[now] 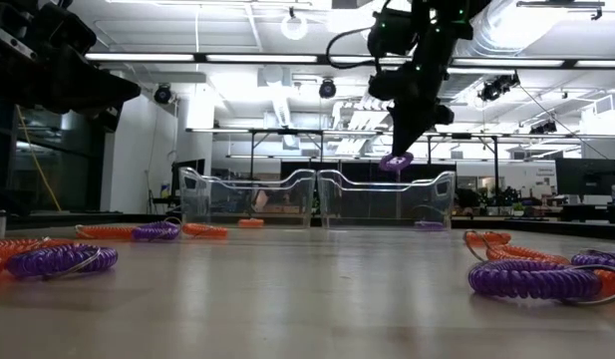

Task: Sort spring keychains
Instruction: Put the violet spring keychain into the right transparent bin, then put the orange spring keychain into the left transparent bin

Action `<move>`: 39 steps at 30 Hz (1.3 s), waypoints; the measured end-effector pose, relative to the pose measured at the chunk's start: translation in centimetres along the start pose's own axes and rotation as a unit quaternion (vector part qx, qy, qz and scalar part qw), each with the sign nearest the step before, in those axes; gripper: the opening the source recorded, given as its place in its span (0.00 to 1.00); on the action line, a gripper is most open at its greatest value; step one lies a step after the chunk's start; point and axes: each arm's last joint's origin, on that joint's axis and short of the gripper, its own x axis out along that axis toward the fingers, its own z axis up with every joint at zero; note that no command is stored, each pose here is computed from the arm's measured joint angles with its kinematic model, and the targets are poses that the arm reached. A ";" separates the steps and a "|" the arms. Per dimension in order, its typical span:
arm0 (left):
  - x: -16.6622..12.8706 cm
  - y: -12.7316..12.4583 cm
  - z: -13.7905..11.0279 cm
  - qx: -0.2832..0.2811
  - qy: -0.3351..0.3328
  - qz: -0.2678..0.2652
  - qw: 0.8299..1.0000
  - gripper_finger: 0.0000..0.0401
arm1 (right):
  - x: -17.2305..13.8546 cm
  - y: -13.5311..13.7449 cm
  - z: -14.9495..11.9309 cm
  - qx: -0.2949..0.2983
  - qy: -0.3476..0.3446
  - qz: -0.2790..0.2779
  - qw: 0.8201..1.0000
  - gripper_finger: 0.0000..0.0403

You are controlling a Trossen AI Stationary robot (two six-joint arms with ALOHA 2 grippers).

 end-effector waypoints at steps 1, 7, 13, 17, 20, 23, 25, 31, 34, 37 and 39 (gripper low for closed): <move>0.0 0.0 0.0 0.000 0.000 0.000 1.000 0.00 | 0.0 -0.4 0.3 0.008 -0.007 -0.003 1.000 0.00; 0.0 0.0 0.0 0.000 0.000 0.000 1.000 0.00 | 0.6 -3.3 1.1 0.069 -0.014 -0.045 0.996 0.00; 0.0 0.0 0.0 0.000 0.000 0.000 1.000 0.00 | 1.9 -5.3 1.6 0.099 0.000 -0.062 0.993 0.01; 0.0 0.0 0.0 0.000 0.000 0.000 1.000 0.00 | 3.0 -6.1 1.7 0.110 0.014 -0.071 0.991 0.01; 0.0 0.0 0.0 0.000 0.000 0.000 1.000 0.00 | 3.5 -6.4 1.8 0.114 0.020 -0.078 0.990 0.03; 0.0 0.0 0.0 0.000 0.000 0.000 1.000 0.00 | 3.7 -6.6 1.8 0.115 0.023 -0.080 0.990 0.06; 0.0 0.0 0.0 0.000 0.000 0.000 1.000 0.00 | 3.7 -6.6 1.8 0.114 0.023 -0.081 0.990 0.09; 0.0 0.0 0.0 0.000 0.000 0.000 1.000 0.00 | 3.7 -6.6 1.7 0.127 0.019 -0.097 0.987 0.22; 0.0 0.0 0.0 0.000 0.000 0.000 1.000 0.00 | 3.7 -6.5 1.7 0.134 0.019 -0.094 0.986 0.29; 0.0 0.0 0.0 0.000 0.000 0.000 1.000 0.00 | 3.7 -6.2 1.7 0.130 0.020 -0.091 0.987 0.36; 0.0 0.0 0.0 0.000 0.000 0.000 1.000 0.00 | 3.7 -5.9 1.6 0.126 0.020 -0.090 0.988 0.40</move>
